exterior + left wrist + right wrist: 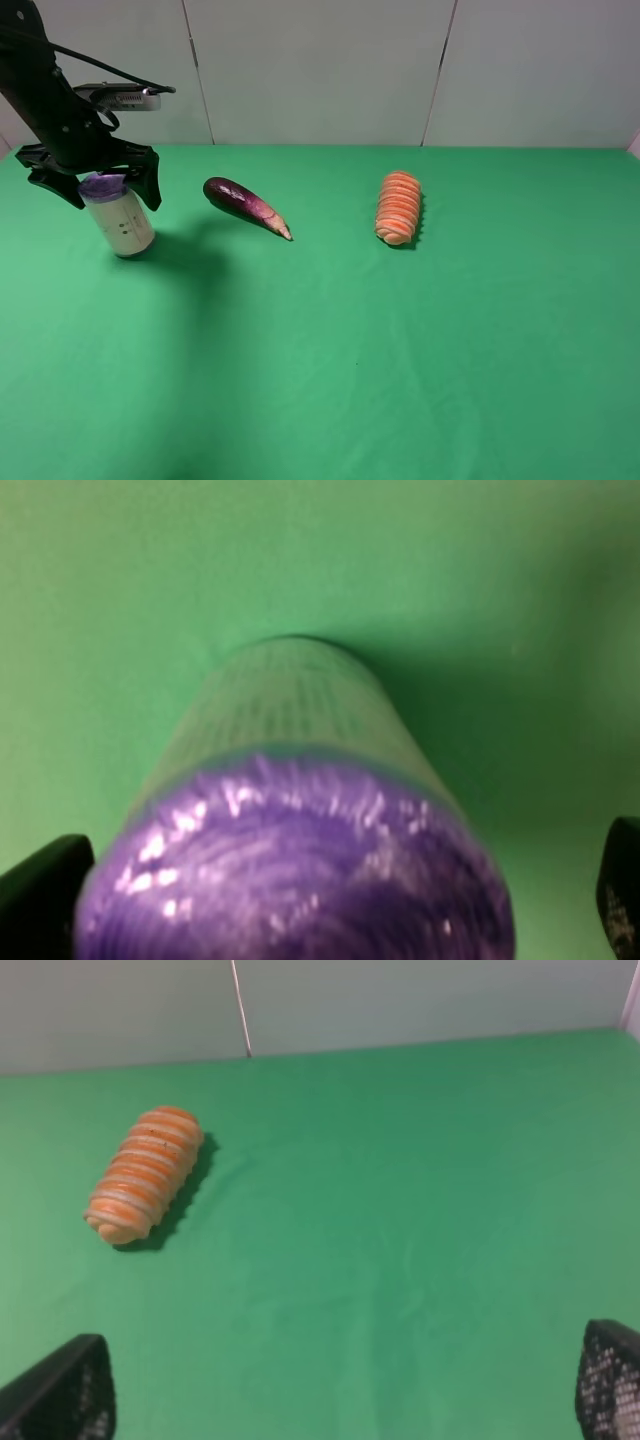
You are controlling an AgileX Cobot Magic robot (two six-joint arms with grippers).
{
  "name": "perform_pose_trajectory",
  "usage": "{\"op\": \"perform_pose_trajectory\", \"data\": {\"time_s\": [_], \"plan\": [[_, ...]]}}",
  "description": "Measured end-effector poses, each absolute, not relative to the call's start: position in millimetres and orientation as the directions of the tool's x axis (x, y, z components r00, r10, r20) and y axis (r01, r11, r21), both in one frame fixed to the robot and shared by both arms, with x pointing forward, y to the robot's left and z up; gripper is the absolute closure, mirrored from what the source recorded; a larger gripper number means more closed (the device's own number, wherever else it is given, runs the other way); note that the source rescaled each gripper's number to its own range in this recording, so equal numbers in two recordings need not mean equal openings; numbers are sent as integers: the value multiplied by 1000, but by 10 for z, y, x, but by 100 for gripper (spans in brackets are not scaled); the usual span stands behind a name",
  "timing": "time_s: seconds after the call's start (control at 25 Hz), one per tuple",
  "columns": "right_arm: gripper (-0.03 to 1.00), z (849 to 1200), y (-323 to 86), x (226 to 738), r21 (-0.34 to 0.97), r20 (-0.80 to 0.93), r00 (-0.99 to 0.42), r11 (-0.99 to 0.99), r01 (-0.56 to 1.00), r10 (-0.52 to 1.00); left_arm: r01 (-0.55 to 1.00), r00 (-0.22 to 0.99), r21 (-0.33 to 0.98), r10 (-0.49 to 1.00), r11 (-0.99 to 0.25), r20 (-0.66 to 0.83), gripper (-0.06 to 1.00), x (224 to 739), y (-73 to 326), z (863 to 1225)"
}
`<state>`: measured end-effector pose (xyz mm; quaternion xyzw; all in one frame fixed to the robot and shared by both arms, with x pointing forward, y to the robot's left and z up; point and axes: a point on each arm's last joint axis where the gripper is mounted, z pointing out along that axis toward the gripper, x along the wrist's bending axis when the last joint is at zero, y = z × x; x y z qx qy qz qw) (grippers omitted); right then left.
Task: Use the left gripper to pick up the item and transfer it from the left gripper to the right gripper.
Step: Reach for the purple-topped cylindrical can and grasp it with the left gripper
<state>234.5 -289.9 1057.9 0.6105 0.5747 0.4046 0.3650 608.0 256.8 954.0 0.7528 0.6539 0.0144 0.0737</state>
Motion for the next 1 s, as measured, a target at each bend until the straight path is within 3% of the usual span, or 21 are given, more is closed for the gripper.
{"op": "perform_pose_trajectory", "data": {"time_s": [0.56, 0.64, 0.72, 0.8, 0.92, 0.96, 1.0], "plan": [[-3, 10579, -2899, 2345, 911, 74, 12, -73, 406, 997, 988, 141, 80, 987, -135, -75, -6, 6118, 2566, 9318], [-3, 10579, -2899, 2345, 911, 74, 12, -73, 406, 997, 988, 141, 81, 987, -135, -75, 0, 6118, 2566, 9318], [-3, 10579, -2899, 2345, 911, 74, 12, -73, 406, 997, 988, 141, 81, 987, -135, -75, 15, 6118, 2566, 9318], [-3, 10579, -2899, 2345, 911, 74, 12, -73, 406, 997, 988, 141, 81, 987, -135, -75, 39, 6119, 2566, 9318], [-3, 10579, -2899, 2345, 911, 74, 12, -73, 406, 997, 986, 145, 91, 987, -138, -67, 85, 6128, 2571, 9319], [-3, 10579, -2899, 2345, 911, 74, 12, -73, 406, 997, 986, 145, 96, 987, -138, -67, 93, 6133, 2571, 9319], [-3, 10579, -2899, 2345, 911, 74, 12, -73, 406, 997, 986, 145, 97, 987, -138, -67, 93, 6134, 2571, 9319]]}}
